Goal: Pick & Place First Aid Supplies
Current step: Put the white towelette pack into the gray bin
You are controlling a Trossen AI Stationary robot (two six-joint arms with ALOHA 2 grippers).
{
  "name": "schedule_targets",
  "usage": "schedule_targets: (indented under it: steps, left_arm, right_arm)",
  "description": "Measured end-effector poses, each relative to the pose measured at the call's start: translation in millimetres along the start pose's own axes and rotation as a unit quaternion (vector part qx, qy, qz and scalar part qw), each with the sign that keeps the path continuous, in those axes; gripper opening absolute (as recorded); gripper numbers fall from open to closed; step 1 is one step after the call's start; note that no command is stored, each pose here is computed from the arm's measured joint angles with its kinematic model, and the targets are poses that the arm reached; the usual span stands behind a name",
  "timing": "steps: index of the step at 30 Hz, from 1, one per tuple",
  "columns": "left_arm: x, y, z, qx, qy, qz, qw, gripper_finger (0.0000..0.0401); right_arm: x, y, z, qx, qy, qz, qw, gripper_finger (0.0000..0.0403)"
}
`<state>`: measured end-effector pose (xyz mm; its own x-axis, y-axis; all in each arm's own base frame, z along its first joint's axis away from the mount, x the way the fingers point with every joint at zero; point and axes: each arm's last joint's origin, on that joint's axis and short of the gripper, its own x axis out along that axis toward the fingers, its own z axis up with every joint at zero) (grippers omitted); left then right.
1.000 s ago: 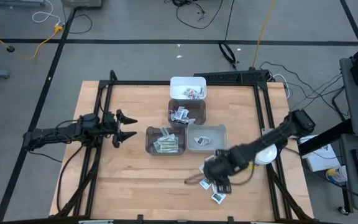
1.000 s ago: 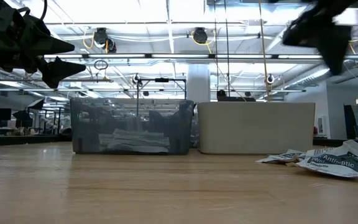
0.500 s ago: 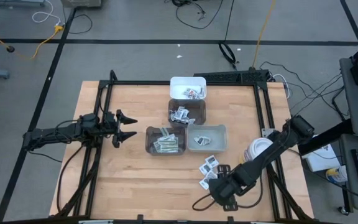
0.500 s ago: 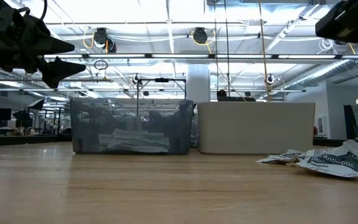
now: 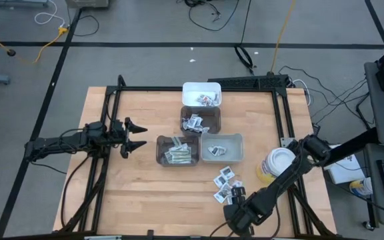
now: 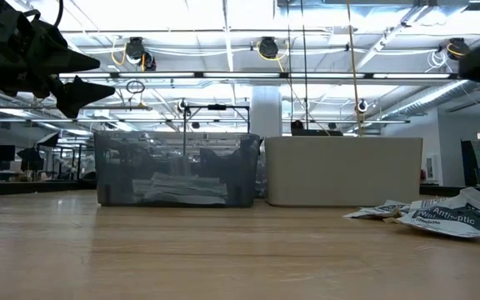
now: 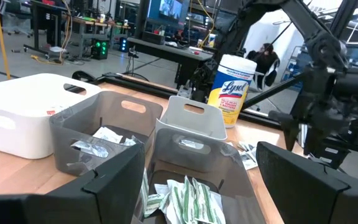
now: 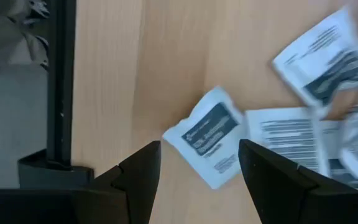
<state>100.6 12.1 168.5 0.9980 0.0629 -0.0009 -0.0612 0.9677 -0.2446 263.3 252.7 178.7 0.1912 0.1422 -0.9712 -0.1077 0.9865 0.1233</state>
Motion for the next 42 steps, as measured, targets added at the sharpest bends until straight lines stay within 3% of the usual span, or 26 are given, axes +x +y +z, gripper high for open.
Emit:
schedule_targets:
  steps: [8, 13, 26, 34, 42]
  left_arm:
    - [0.0, 0.0, 0.1, 0.000, 0.000, 0.000, 1.000, 0.0310]
    - [0.0, 0.0, 0.0, 0.000, 0.000, 0.000, 1.000, 0.0310]
    - [0.0, 0.0, 0.0, 0.000, 0.000, 0.000, 1.000, 0.0310]
    - [0.0, 0.0, -0.1, 0.000, 0.000, 0.000, 1.000, 0.0310]
    - [0.0, -0.1, 0.1, 0.000, 0.000, 0.000, 1.000, 0.0310]
  right_arm:
    - [30.9, 13.0, -8.2, -0.018, 0.013, -0.021, 1.000, 0.0210]
    - [36.9, 12.2, -8.7, 0.010, 0.008, -0.037, 0.999, 0.0191]
    - [38.8, 12.5, -8.1, 0.010, 0.003, -0.035, 0.999, 0.0009]
    - [29.8, 14.6, -7.1, 0.004, 0.014, 0.000, 1.000, 0.0004]
    - [-19.8, -1.1, 5.4, 0.034, 0.001, 0.052, 0.998, 0.0003]
